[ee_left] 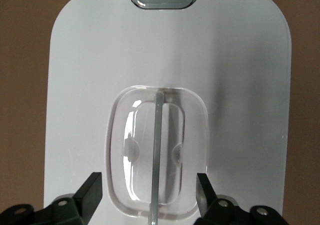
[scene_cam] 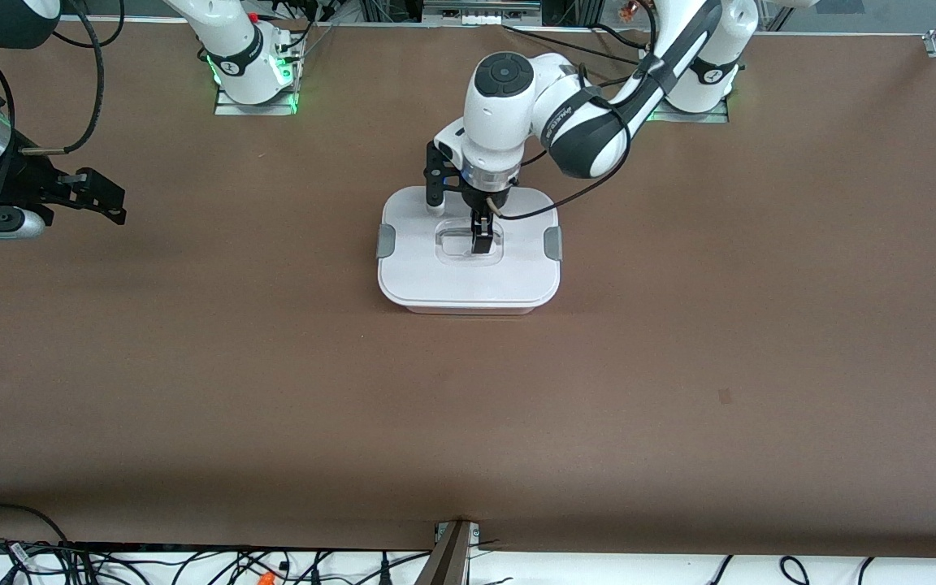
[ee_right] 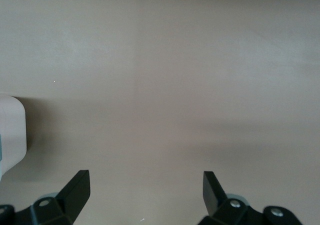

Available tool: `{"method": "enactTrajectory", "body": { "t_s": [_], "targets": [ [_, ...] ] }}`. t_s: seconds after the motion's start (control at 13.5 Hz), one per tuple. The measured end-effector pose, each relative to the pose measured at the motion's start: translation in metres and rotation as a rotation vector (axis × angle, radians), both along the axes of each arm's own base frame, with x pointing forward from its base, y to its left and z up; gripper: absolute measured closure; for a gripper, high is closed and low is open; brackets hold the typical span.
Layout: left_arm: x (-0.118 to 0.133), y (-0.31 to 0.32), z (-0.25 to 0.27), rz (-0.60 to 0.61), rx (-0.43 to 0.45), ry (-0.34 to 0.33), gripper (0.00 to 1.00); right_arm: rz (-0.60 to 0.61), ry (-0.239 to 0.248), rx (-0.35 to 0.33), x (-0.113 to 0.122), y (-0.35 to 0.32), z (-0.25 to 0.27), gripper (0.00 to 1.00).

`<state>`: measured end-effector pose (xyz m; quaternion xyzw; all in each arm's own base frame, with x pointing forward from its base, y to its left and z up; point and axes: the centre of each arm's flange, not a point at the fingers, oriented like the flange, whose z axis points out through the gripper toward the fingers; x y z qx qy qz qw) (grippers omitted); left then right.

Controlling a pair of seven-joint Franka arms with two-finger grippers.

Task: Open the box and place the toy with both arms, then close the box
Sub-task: 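Open the left gripper and lift it off the lid handle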

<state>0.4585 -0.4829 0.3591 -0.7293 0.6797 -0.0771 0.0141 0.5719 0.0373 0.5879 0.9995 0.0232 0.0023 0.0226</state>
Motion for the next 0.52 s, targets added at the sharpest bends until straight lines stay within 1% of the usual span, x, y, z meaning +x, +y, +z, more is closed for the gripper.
{"method": "enactTrajectory", "body": {
  "t_s": [0.07, 0.15, 0.37, 0.52],
  "targets": [
    [0.001, 0.005, 0.008, 0.019, 0.014, 0.001, 0.03, 0.000, 0.000, 0.000, 0.000, 0.000, 0.000, 0.00],
    [0.003, 0.012, 0.019, 0.049, 0.030, -0.001, 0.00, 0.000, 0.000, 0.000, 0.000, 0.000, 0.000, 0.00],
    [0.017, 0.048, 0.068, 0.155, 0.071, -0.013, 0.00, 0.000, 0.000, 0.000, 0.000, 0.000, 0.000, 0.00],
    [0.036, 0.091, 0.105, 0.256, 0.093, 0.007, 0.00, -0.001, 0.000, 0.000, 0.000, 0.000, 0.000, 0.00]
  ]
}}
